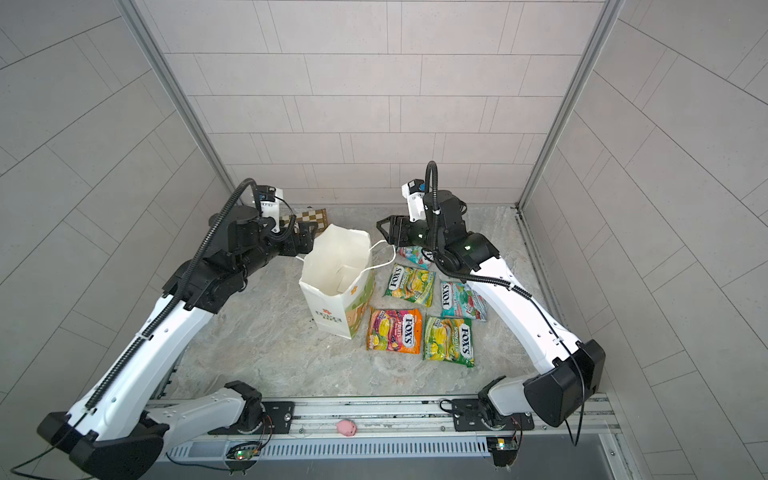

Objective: Take the snacks out of the paper bag

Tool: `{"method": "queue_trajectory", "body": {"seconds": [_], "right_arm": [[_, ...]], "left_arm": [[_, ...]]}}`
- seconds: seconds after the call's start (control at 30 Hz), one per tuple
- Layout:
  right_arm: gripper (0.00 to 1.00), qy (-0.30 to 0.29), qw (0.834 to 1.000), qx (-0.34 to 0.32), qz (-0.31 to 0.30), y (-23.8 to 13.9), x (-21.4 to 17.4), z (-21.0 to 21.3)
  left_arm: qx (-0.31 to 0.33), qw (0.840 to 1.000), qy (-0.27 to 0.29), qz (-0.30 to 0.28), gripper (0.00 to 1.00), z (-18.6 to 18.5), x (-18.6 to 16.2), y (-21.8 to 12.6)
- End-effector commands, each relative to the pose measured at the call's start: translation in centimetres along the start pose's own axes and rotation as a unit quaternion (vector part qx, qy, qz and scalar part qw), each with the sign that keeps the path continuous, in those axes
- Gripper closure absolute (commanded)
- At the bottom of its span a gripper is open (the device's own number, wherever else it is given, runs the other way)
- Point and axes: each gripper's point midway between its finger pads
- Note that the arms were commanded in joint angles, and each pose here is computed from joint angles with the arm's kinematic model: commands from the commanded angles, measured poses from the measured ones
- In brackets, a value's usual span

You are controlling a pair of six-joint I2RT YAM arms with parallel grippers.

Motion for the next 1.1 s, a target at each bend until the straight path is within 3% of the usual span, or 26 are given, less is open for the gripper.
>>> {"method": "queue_trajectory", "body": {"seconds": [0.0, 0.33, 0.6, 0.7, 0.83, 1.0, 1.07], "right_arm": [[0.37, -0.024, 0.994, -0.106, -0.020, -2.8, 0.7, -3.2], [0.37, -0.039, 0.931, -0.360, 0.034, -9.3, -5.0, -13.4], [0.37, -0.024, 0.876, -0.475, 0.078, -14.1, -10.7, -19.1], [0.37, -0.021, 0.862, -0.498, 0.091, -15.2, -12.9, -20.6], [0.37, -0.018, 0.845, -0.526, 0.092, -16.2, -15.8, -22.3], [0.38, -0.017, 0.835, -0.544, 0.078, -16.4, -18.5, -23.7], [0.38, -0.020, 0.831, -0.552, 0.065, -16.4, -19.0, -24.1]], "left_arm": [[0.082, 0.995, 0.029, -0.039, 0.03, 3.0, 2.0, -2.4], [0.253, 0.961, -0.001, -0.111, 0.03, 10.8, 3.2, -6.2], [0.353, 0.922, -0.055, -0.149, 0.03, 16.1, 0.7, -8.5], [0.369, 0.914, -0.072, -0.153, 0.03, 17.5, -1.3, -8.3], [0.366, 0.913, -0.083, -0.161, 0.03, 18.8, -4.0, -7.3], [0.339, 0.925, -0.060, -0.162, 0.03, 19.4, -6.6, -5.3], [0.340, 0.922, -0.067, -0.172, 0.03, 19.9, -7.3, -5.0]]}}
Point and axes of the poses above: each gripper's point midway between its finger pads, its own y axis out along the fingers, its own z axis along the line the jaws close on, x = y × z, and after that the axes turned 15 degrees about -y, right-handed
